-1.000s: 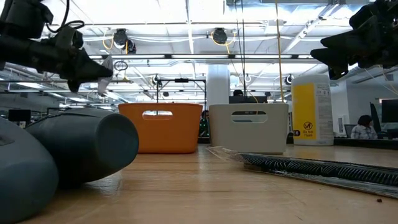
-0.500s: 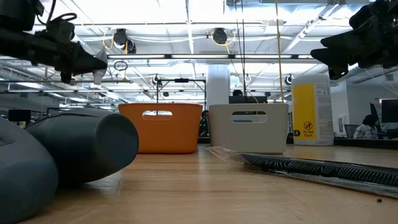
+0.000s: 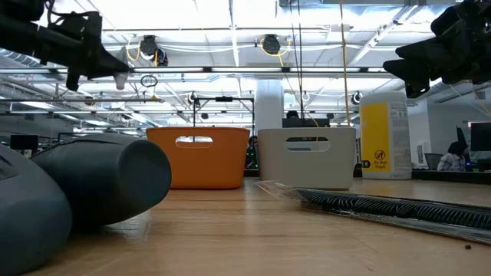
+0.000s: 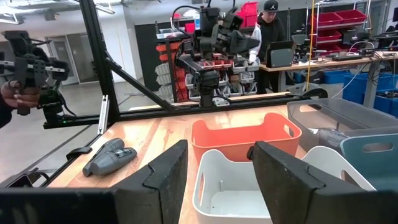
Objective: Pick & Place Travel size toiletries
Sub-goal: Put the white toothpaste into the black transparent bin
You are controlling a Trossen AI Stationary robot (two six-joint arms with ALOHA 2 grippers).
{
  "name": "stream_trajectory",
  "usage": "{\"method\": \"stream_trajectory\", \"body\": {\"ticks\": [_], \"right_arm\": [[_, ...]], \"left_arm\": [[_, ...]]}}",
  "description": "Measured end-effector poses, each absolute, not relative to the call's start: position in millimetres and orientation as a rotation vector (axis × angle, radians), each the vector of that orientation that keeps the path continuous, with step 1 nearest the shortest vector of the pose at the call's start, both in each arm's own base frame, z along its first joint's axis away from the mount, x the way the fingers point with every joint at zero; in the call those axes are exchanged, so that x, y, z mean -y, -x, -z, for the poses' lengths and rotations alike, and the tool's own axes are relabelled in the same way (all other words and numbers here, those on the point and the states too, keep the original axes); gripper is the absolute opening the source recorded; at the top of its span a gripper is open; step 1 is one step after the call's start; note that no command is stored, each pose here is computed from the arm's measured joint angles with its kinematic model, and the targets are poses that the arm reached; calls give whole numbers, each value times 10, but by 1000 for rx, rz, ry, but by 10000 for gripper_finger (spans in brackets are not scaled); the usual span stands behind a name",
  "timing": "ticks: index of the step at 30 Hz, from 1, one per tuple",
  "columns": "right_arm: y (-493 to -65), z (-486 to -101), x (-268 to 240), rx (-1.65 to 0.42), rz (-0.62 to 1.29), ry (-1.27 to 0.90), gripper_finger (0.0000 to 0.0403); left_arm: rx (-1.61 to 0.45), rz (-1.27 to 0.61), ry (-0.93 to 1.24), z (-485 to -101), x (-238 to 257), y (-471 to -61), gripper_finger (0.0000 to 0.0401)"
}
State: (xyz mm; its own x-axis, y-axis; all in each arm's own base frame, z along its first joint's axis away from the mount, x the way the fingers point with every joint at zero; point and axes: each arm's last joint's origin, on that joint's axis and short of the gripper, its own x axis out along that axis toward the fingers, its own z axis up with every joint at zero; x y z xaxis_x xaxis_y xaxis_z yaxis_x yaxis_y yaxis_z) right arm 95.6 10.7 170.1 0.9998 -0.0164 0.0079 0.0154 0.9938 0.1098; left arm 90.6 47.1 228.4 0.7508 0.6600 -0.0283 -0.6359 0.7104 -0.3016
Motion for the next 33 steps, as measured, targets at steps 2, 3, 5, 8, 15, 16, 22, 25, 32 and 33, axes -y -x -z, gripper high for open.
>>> {"method": "stream_trajectory", "body": {"ticks": [2, 3, 5, 8, 15, 16, 22, 25, 32, 33], "right_arm": [[-956, -1701, -106, 9, 16, -110, 171], [-956, -1701, -106, 9, 16, -110, 171], [-956, -1702, -106, 10, 16, -112, 171], [-956, -1702, -106, 10, 16, -112, 171], [-956, -1702, -106, 10, 16, -113, 171], [-956, -1702, -106, 10, 16, -113, 171], [-956, -1702, -106, 10, 16, -113, 171], [-956, -1702, -106, 10, 16, -113, 171], [-956, -1702, -106, 10, 16, -113, 171], [-956, -1702, -106, 10, 17, -113, 171]], "left_arm": [[70, -733, 309, -2291, -486, -935, 16], [55, -735, 310, -2285, -494, -956, 17], [18, -738, 318, -2251, -513, -1005, 15], [-41, -748, 331, -2191, -542, -1077, 5], [-124, -770, 356, -2109, -617, -1237, 17], [-143, -778, 357, -2120, -633, -1255, 14], [-257, -844, 349, -2351, -778, -1377, 12], [-298, -866, 324, -2518, -866, -1458, 17], [-373, -848, 274, -2814, -1096, -1728, 10], [-378, -845, 269, -2845, -1129, -1766, 13]]}}
